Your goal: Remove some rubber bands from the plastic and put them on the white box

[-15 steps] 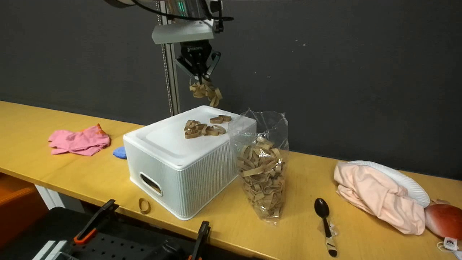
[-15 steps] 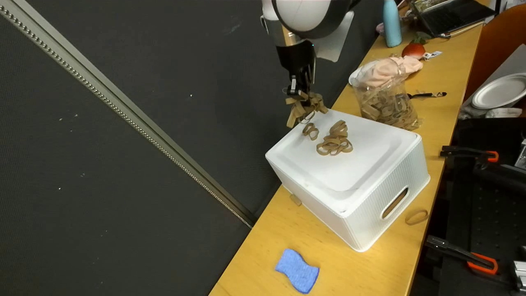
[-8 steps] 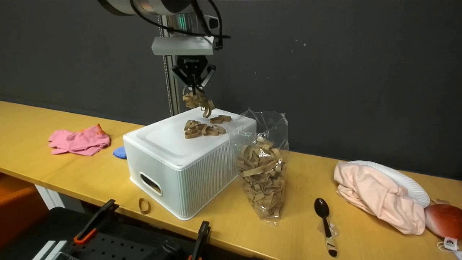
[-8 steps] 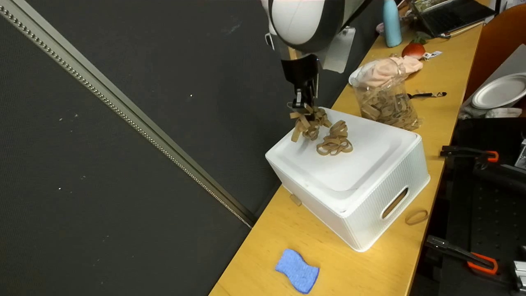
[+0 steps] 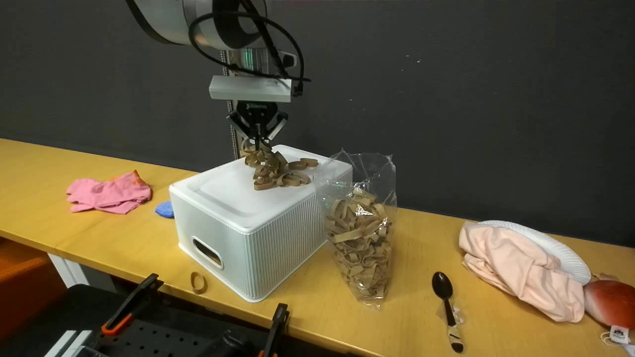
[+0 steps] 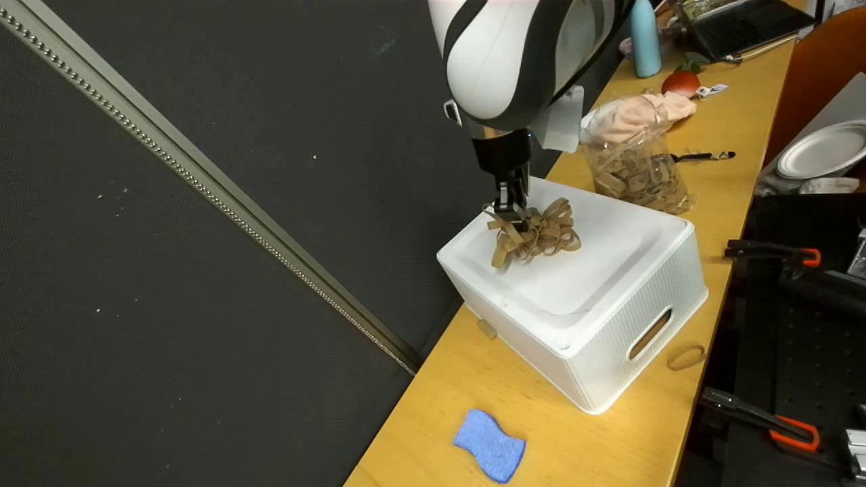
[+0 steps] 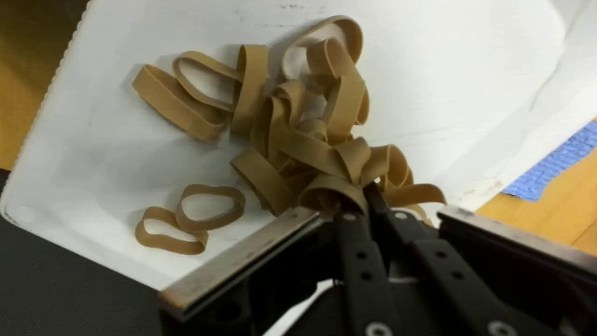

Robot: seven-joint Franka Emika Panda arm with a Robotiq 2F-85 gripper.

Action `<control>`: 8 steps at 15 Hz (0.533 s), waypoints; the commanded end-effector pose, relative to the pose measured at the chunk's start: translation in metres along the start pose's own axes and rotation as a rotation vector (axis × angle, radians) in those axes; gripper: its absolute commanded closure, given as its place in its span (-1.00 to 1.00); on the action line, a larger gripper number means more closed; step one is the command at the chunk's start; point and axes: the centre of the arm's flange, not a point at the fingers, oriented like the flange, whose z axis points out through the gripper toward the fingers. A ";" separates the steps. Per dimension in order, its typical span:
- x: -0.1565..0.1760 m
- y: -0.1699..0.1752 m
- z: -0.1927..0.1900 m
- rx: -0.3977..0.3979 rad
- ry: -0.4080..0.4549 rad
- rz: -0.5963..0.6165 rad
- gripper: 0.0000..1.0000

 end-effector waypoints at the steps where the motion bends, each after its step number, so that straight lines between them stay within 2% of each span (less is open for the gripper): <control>1: 0.004 -0.001 -0.002 0.023 -0.003 -0.017 0.34; 8: 0.005 0.002 -0.010 0.018 -0.002 -0.009 -0.65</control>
